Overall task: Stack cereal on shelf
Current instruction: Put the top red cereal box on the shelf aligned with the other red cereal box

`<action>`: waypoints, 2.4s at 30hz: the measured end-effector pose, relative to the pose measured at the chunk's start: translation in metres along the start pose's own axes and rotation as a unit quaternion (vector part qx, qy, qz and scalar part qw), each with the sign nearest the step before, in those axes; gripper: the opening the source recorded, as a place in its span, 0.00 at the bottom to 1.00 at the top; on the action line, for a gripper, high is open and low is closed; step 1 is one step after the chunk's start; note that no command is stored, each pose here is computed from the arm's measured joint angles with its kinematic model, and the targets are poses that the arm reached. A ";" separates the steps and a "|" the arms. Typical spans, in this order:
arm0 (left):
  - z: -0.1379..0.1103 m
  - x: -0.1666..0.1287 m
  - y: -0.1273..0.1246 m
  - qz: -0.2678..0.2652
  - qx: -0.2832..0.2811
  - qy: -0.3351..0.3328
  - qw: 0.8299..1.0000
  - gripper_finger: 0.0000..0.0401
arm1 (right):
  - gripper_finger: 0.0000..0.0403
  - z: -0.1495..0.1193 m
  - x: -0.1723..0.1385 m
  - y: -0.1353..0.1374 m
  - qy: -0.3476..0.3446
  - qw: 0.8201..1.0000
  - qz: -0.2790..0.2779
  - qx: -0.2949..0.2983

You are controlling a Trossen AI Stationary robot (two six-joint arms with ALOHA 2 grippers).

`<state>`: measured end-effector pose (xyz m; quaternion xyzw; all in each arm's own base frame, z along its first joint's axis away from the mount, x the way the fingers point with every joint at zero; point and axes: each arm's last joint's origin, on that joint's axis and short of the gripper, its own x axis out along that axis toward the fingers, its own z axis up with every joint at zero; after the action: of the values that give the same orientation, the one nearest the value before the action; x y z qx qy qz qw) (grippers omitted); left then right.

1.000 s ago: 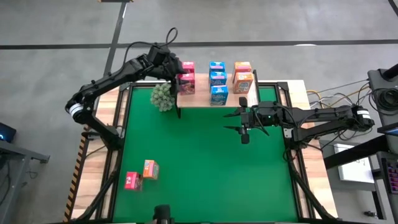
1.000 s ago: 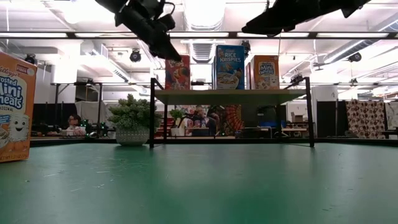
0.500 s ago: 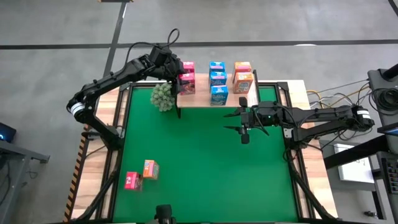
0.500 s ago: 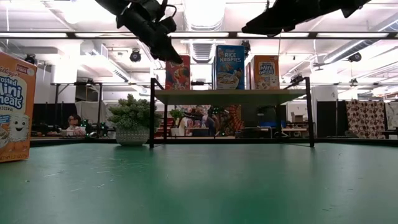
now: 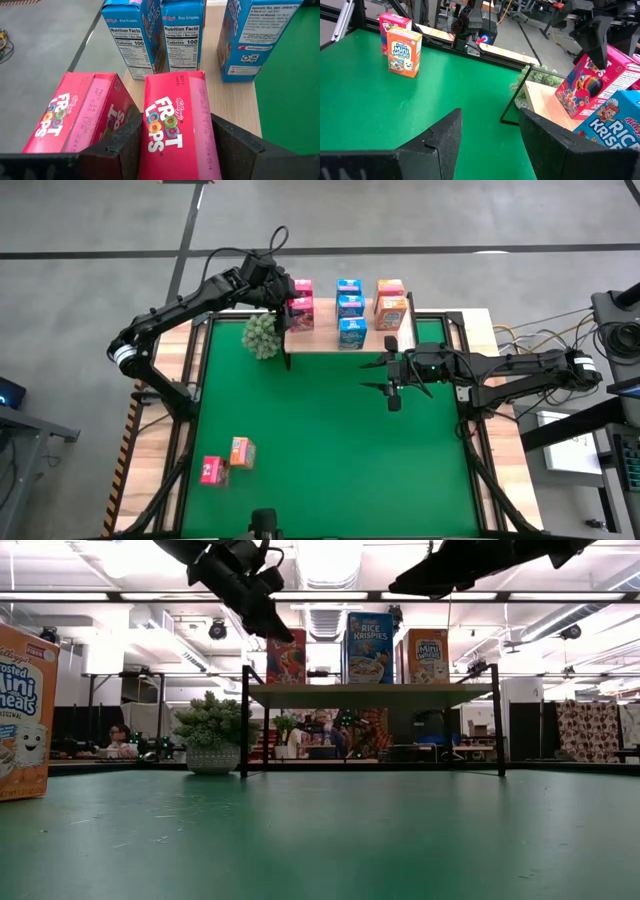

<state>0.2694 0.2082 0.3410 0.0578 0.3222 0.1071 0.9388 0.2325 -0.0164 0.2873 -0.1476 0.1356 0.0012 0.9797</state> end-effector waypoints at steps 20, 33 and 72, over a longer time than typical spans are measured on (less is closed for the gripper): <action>0.012 -0.023 -0.003 0.008 0.010 -0.016 1.000 0.58 | 0.46 -0.001 0.000 0.000 0.006 1.000 0.002 0.000; 0.038 -0.066 -0.020 -0.009 0.002 0.035 0.999 0.58 | 0.46 -0.001 0.000 0.000 0.006 1.000 0.002 0.006; 0.014 -0.043 -0.032 0.101 0.020 0.103 0.989 0.07 | 0.46 -0.002 0.000 0.001 0.012 1.000 0.003 0.017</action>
<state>0.2501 0.1667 0.3716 0.0974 0.4118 0.2003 0.8836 0.2317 -0.0163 0.2850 -0.1301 0.1476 0.0004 0.9805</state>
